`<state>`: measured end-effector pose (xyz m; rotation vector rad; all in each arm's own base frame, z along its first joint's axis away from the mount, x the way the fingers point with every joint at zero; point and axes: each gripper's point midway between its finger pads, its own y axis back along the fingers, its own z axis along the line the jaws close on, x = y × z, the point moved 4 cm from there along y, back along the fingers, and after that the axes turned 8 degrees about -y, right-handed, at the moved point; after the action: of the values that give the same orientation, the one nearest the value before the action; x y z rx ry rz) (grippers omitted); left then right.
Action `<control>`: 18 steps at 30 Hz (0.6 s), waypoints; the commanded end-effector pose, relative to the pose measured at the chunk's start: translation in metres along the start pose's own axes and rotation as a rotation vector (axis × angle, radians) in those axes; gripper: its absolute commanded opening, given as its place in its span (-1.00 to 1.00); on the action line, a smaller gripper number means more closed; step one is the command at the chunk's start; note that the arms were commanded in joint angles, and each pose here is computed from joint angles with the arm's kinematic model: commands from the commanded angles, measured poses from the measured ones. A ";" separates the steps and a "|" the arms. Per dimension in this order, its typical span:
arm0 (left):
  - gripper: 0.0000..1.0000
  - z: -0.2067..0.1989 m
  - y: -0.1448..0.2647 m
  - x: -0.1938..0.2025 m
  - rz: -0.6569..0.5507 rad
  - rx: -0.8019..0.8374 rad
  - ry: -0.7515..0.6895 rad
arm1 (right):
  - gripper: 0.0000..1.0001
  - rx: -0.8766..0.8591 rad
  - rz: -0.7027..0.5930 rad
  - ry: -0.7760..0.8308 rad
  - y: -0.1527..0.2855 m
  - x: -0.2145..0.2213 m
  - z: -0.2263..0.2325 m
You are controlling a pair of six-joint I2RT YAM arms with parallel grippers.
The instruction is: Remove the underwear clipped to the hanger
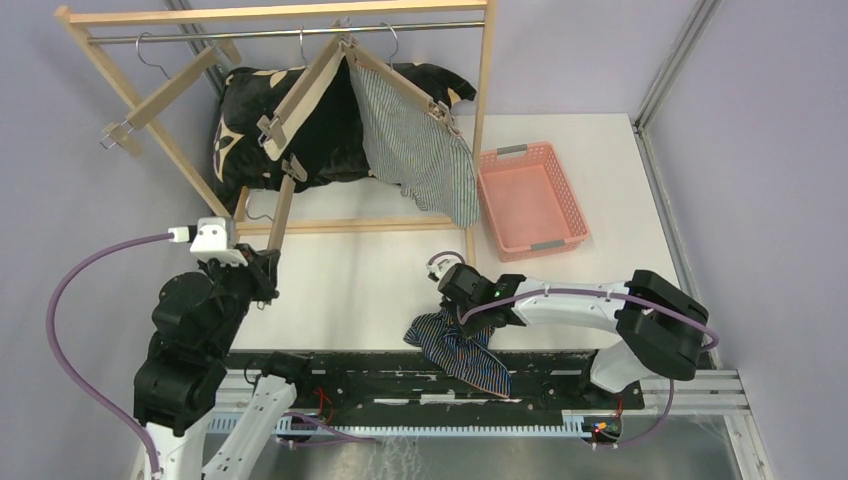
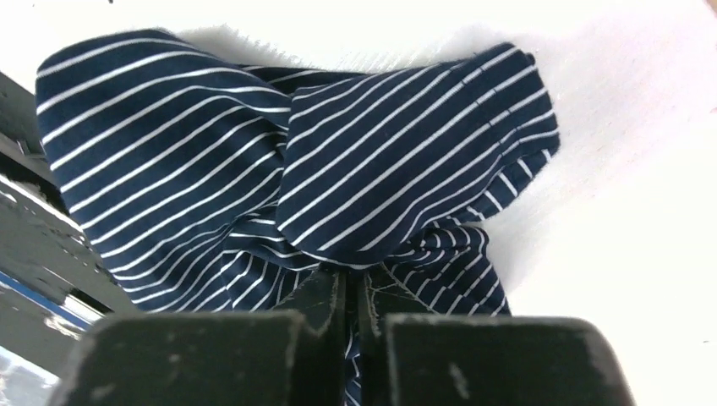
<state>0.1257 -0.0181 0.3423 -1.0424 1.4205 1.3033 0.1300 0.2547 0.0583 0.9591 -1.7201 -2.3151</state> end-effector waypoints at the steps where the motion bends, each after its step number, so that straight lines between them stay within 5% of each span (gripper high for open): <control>1: -0.95 -0.001 0.022 -0.021 -0.092 0.018 0.046 | -0.99 0.002 -0.028 -0.038 0.000 -0.006 0.003; 7: -0.95 -0.012 0.054 -0.033 -0.198 0.131 0.066 | -0.99 0.020 -0.195 -0.030 0.049 -0.036 -0.002; 18: -0.95 0.013 0.067 -0.043 -0.220 -0.060 0.053 | -0.99 0.112 -0.641 -0.128 0.186 -0.078 -0.038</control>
<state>0.0607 -0.0056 0.3926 -1.1916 1.3074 1.1133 0.1451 0.2186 0.2123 1.4445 -1.5988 -2.6999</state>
